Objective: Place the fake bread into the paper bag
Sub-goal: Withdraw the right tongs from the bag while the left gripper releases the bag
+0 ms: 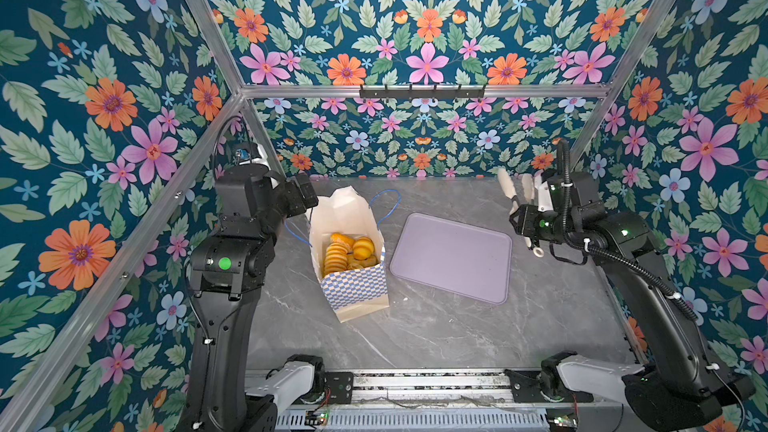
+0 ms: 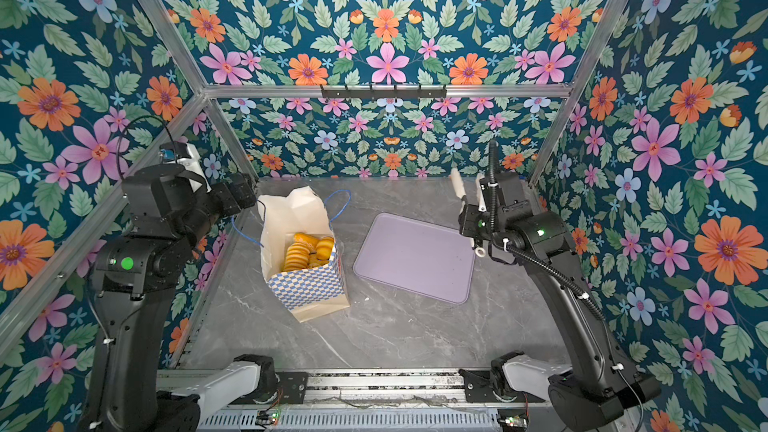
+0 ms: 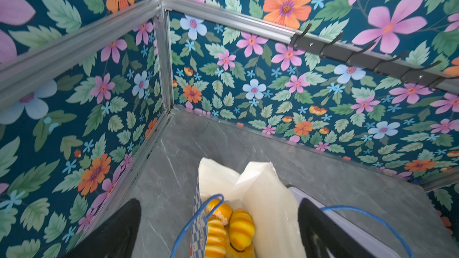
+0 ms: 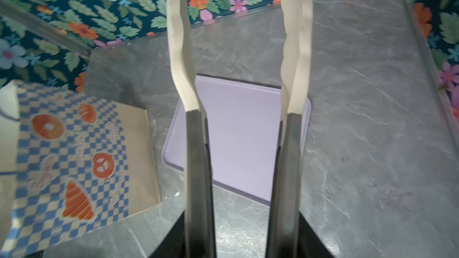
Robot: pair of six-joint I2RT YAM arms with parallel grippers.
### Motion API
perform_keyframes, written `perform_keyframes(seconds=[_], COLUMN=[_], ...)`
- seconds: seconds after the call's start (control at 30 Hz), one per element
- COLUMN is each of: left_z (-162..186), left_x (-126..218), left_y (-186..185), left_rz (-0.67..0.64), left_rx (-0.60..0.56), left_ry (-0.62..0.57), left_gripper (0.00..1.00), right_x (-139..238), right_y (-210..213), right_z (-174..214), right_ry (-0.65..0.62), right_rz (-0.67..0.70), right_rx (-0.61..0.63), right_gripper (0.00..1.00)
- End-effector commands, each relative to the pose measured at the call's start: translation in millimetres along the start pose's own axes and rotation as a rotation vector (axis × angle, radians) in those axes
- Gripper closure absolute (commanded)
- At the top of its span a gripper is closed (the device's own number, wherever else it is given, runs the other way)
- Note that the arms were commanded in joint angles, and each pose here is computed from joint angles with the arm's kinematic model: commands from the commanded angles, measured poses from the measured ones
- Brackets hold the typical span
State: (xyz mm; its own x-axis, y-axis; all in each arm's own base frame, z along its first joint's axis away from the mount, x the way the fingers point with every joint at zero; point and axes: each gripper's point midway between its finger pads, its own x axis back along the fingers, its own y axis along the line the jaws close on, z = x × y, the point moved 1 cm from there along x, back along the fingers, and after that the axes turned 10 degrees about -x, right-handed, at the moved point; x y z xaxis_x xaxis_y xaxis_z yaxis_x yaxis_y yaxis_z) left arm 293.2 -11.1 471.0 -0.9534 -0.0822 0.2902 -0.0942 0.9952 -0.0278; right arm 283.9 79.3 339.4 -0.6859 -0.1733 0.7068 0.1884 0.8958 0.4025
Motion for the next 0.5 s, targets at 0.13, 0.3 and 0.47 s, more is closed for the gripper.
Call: perform_keyframes(seconds=[0.13,0.3,0.47], left_z=[-28,-21,-14], left_x=[-7,-27,-54], left_y=[7,11,16], left_rz=[-0.056,-0.116,-0.12], left_rx=[-0.005,-0.055,-0.088], left_ry=[-0.207,-0.185,-0.148], left_gripper=[0.0,0.0,0.0], right_x=[-24,-54,-84], right_y=[-45,-73,-102], right_z=[-21,-21,-19], right_ry=[-0.058,-0.049,-0.01], right_rz=[0.061,0.097,0.197], right_rx=[-0.116,-0.142,-0.132], right_gripper=[0.51,0.5,0.5])
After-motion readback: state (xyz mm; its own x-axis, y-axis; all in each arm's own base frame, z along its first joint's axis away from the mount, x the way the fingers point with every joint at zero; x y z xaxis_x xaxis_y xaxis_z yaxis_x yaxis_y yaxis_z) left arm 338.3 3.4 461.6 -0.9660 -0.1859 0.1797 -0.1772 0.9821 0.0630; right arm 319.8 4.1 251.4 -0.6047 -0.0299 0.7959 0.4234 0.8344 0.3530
